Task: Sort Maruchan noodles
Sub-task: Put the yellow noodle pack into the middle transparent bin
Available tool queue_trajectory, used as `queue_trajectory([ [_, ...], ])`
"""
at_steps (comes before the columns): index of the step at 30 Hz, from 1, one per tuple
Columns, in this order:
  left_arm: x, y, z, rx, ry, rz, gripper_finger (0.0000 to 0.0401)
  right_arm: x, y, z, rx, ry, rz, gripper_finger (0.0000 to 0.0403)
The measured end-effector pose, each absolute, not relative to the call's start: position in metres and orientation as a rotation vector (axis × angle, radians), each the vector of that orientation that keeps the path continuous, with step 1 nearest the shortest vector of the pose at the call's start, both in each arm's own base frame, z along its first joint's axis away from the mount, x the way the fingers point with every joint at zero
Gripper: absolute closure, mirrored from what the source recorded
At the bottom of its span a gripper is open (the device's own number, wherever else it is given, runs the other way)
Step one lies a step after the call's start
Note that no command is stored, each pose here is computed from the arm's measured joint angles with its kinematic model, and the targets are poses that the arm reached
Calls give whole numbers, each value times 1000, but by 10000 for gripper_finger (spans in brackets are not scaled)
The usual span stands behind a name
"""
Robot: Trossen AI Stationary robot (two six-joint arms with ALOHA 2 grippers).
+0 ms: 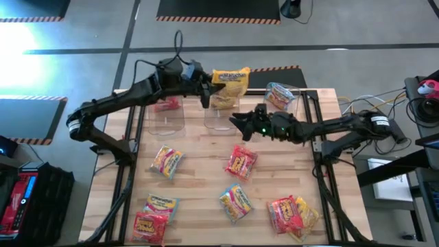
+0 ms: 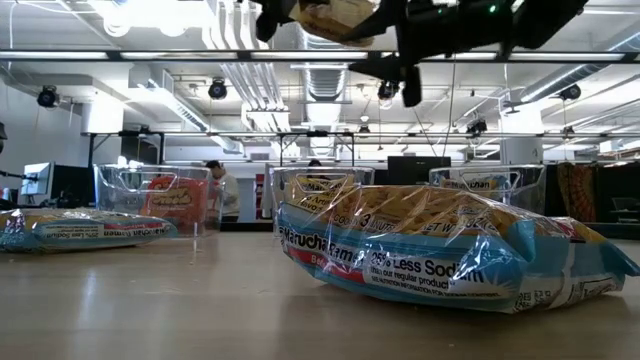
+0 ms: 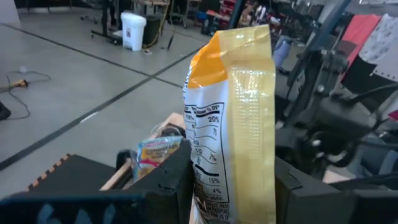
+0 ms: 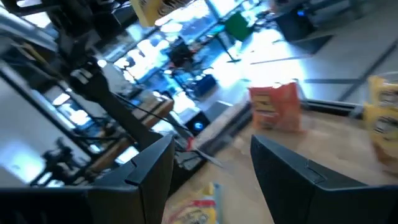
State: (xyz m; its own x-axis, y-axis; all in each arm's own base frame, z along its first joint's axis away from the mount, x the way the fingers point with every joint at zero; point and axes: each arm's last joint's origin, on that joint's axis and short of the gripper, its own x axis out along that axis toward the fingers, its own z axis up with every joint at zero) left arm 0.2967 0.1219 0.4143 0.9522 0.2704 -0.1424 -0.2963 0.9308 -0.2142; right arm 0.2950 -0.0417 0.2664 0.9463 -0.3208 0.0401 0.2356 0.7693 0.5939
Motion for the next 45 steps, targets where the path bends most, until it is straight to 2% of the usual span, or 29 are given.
queue_trajectory([
  [9,285,123,426,-213,55,301,300,303,-84,262,602,-310,-102,200],
  [14,286,126,434,-192,-28,307,300,297,-107,265,575,-398,-81,200],
  [19,284,132,445,-184,-154,319,300,283,-122,279,514,-572,-64,200],
  [25,296,139,441,-249,-229,314,300,276,-130,294,473,-676,-57,200],
  [30,309,145,430,-314,-218,298,300,277,-129,305,383,-680,-27,200],
  [45,310,144,431,-327,-234,265,300,279,-133,314,376,-683,-42,200],
])
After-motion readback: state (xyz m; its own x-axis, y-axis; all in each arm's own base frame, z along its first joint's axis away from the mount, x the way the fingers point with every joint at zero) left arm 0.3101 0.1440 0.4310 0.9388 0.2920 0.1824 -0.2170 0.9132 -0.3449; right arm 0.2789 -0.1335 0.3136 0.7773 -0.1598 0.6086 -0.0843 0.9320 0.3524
